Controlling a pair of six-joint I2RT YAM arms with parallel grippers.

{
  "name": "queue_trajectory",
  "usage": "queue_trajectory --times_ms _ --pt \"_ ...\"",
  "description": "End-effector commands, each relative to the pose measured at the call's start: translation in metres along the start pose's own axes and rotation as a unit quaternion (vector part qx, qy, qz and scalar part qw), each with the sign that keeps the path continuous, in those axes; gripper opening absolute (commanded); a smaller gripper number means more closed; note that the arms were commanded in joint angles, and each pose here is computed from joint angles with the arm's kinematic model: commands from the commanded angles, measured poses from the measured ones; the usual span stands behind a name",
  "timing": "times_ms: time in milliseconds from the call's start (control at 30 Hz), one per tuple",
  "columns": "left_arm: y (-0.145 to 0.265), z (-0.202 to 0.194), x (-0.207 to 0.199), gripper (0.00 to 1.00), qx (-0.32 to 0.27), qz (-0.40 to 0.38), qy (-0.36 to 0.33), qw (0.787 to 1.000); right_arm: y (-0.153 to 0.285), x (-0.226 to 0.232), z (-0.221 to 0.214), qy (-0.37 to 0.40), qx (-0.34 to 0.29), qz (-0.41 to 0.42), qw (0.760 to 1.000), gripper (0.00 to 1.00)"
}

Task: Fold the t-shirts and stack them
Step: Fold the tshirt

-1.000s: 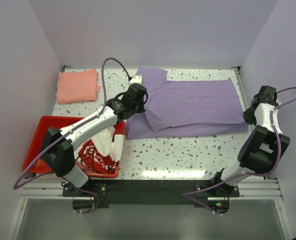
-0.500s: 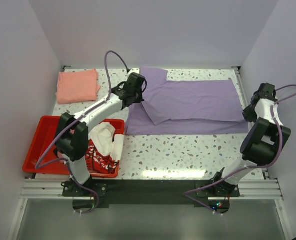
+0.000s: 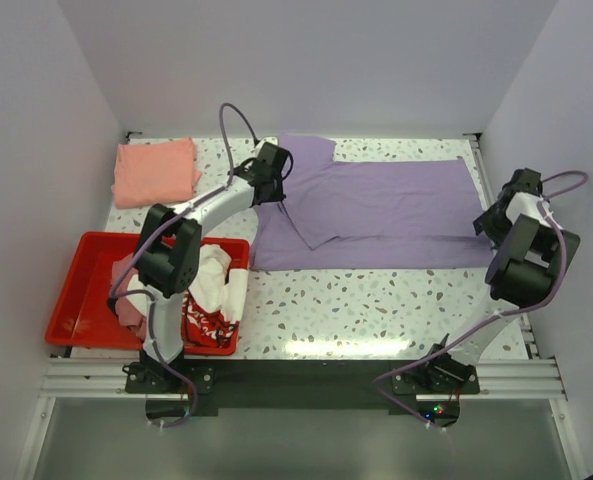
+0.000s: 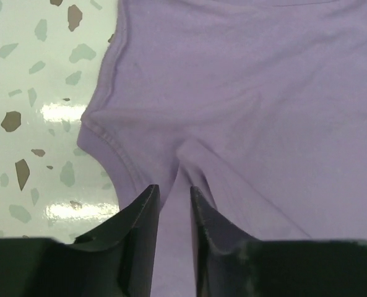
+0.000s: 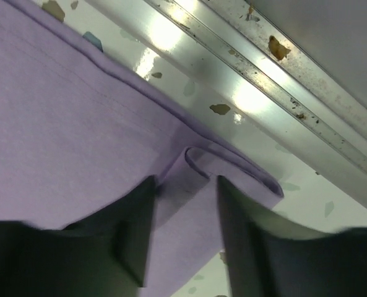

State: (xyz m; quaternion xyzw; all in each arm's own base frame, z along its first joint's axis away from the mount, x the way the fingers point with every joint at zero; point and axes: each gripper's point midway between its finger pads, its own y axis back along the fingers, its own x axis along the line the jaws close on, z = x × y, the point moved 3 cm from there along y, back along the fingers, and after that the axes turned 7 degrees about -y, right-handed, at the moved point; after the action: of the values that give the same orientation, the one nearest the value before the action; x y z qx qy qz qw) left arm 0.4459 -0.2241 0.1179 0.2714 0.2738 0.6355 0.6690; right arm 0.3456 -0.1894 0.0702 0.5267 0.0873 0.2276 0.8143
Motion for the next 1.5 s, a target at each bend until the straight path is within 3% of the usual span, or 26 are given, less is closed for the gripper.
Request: queue_trajectory --times_ms 0,33,67,133,233,433,800,1133,1467 --pt "-0.004 0.034 0.004 0.34 -0.038 -0.01 0.027 0.999 0.007 0.013 0.028 0.008 -0.041 0.014 0.999 0.58" --pt "-0.004 0.036 0.004 0.55 -0.039 -0.011 0.027 0.999 0.007 0.014 0.029 0.011 -0.04 0.015 0.999 0.87" --pt "-0.003 0.041 0.003 0.67 -0.046 -0.014 0.027 0.998 0.008 0.017 0.032 0.013 -0.043 0.019 0.999 0.99" --pt "0.0 0.045 0.001 0.87 -0.049 -0.024 0.022 0.998 0.01 0.02 0.031 0.023 -0.033 0.027 0.999 0.99" --pt "0.007 0.049 -0.002 1.0 -0.053 -0.037 0.022 0.998 0.019 0.026 0.031 0.037 -0.033 0.041 0.998 0.99" --pt "0.026 0.034 -0.009 1.0 -0.04 -0.082 0.037 0.995 0.049 0.044 0.011 0.075 -0.053 0.058 0.994 0.99" --pt "0.05 -0.057 -0.04 1.0 0.016 -0.179 0.058 0.982 0.062 0.062 -0.101 0.153 -0.002 0.124 0.98 0.99" --pt "0.039 -0.128 -0.033 1.0 0.09 -0.169 0.063 0.98 0.031 0.034 -0.15 0.177 0.061 0.089 0.978 0.99" --pt "0.066 -0.175 -0.018 1.0 0.119 -0.126 0.054 0.983 0.037 -0.002 -0.162 0.16 0.052 0.042 0.985 0.99"
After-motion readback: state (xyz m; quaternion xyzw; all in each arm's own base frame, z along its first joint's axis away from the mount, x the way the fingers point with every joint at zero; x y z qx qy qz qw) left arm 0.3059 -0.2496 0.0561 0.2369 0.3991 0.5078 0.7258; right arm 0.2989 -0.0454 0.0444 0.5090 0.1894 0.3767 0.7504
